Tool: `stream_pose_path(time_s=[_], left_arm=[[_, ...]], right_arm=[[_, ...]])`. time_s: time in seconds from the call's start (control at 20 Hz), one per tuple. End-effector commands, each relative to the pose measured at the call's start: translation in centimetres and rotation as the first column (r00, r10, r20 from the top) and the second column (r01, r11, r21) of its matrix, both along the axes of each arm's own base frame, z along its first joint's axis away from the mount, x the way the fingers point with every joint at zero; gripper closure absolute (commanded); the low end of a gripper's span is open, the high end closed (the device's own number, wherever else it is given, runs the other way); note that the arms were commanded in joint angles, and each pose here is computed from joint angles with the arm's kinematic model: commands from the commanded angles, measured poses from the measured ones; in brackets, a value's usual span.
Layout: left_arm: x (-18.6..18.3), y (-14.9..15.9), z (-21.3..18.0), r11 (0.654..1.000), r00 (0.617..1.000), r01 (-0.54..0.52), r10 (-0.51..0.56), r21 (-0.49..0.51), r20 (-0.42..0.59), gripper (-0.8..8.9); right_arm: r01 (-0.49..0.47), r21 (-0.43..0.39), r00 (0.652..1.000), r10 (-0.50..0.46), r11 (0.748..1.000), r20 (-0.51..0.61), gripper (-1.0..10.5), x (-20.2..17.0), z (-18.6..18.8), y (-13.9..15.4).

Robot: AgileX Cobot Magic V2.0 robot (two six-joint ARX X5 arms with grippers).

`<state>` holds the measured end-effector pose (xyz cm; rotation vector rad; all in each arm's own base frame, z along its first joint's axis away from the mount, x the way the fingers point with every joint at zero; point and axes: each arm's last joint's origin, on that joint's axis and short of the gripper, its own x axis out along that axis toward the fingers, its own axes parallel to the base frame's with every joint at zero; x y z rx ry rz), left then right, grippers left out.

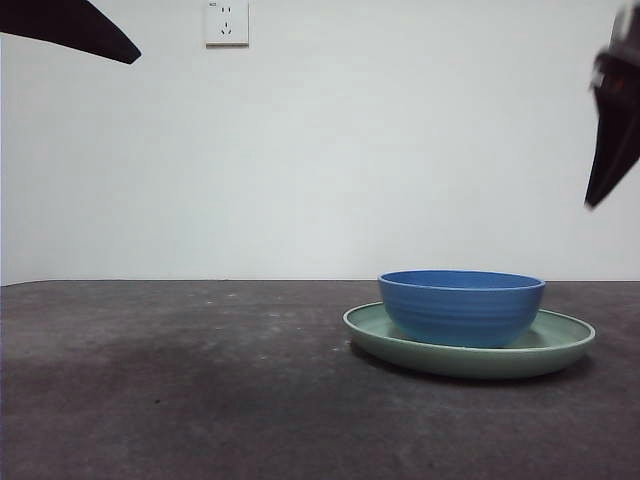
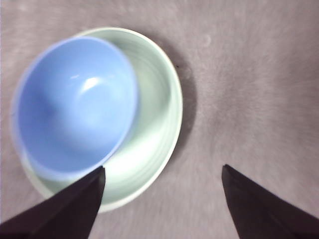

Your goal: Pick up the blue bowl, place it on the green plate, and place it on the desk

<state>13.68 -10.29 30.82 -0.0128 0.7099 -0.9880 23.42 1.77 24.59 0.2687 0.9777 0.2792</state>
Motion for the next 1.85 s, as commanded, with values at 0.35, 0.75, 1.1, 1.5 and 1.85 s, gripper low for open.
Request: stream_pose_path(time_s=[0.35, 0.75, 1.1, 1.5, 1.85], left_arm=[[0.1, -0.2, 0.3, 1.000, 1.000, 0.012, -0.012, -0.008, 0.015, 5.52], [0.1, -0.2, 0.3, 1.000, 1.000, 0.010, -0.010, -0.009, 0.016, 5.52], [0.1, -0.2, 0.3, 1.000, 1.000, 0.009, -0.009, -0.009, 0.015, 5.52], [0.0, -0.1, 0.1, 1.000, 1.000, 0.010, -0.010, 0.003, -0.003, 5.52], [0.0, -0.1, 0.1, 1.000, 1.000, 0.010, -0.010, 0.003, -0.003, 5.52]], right_arm=[[-0.042, 0.060, 0.995, 0.047, 0.997, -0.088, 6.8, 5.5, -6.0, 0.1], [-0.051, 0.087, 0.991, 0.061, 0.995, -0.117, 8.1, 6.9, -8.8, 0.2], [-0.052, 0.097, 0.994, 0.060, 0.994, -0.089, 9.4, 7.2, -8.7, 0.2], [-0.032, 0.202, 0.998, 0.021, 0.979, 0.058, 9.4, 6.3, -4.1, 0.0], [-0.088, 0.290, 0.986, 0.043, 0.953, 0.159, 9.4, 5.1, 0.0, 1.8]])
